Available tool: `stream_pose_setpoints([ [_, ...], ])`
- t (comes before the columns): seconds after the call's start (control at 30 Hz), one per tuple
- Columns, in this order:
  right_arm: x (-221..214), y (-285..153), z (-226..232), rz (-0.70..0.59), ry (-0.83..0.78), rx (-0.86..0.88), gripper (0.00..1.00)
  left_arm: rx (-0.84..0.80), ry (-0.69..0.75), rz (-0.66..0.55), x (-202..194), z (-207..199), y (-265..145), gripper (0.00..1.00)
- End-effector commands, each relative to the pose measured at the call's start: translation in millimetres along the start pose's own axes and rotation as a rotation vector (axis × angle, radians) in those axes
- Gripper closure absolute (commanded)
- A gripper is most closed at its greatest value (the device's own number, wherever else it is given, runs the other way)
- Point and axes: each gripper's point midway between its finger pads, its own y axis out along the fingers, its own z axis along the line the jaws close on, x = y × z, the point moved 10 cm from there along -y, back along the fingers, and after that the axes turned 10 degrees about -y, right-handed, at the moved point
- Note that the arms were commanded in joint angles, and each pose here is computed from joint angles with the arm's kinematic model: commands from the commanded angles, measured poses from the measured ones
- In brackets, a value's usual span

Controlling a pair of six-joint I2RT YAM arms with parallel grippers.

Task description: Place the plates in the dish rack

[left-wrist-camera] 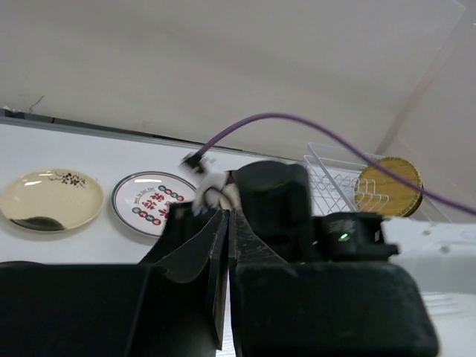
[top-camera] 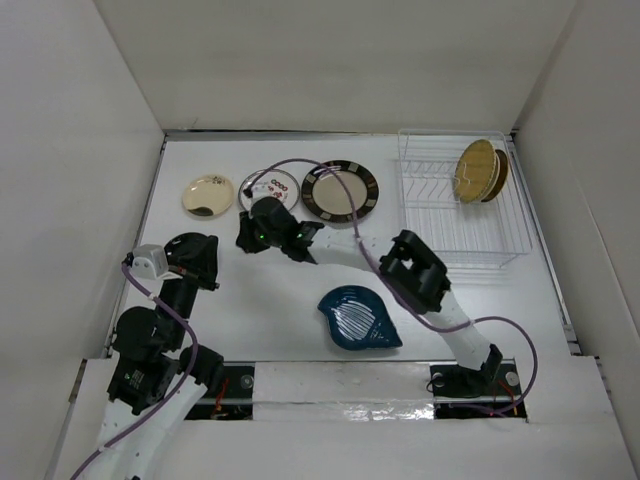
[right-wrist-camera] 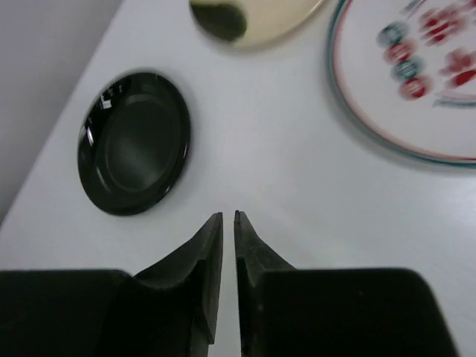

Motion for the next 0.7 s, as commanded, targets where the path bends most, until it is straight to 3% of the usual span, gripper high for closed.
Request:
stream_pose_setpoints([
  [0.0, 22, 12, 49, -0.021, 0.095, 0.172, 0.74, 0.006, -0.01, -0.039, 7, -3, 5, 1.0],
  [0.07, -8, 36, 50, 0.062, 0.128, 0.164, 0.59, 0.01, -0.007, -0.032, 6, -3, 6, 1.0],
  [0.23, -33, 66, 53, 0.127, 0.222, 0.215, 0.48, 0.017, -0.001, -0.016, 3, -2, 10, 0.98],
  [0.47, -57, 89, 55, 0.171, 0.342, 0.255, 0.48, 0.026, 0.005, -0.012, 2, -2, 12, 0.98],
  [0.67, -68, 105, 50, 0.18, 0.438, 0.272, 0.58, 0.026, 0.007, -0.011, 2, -2, 13, 0.97],
])
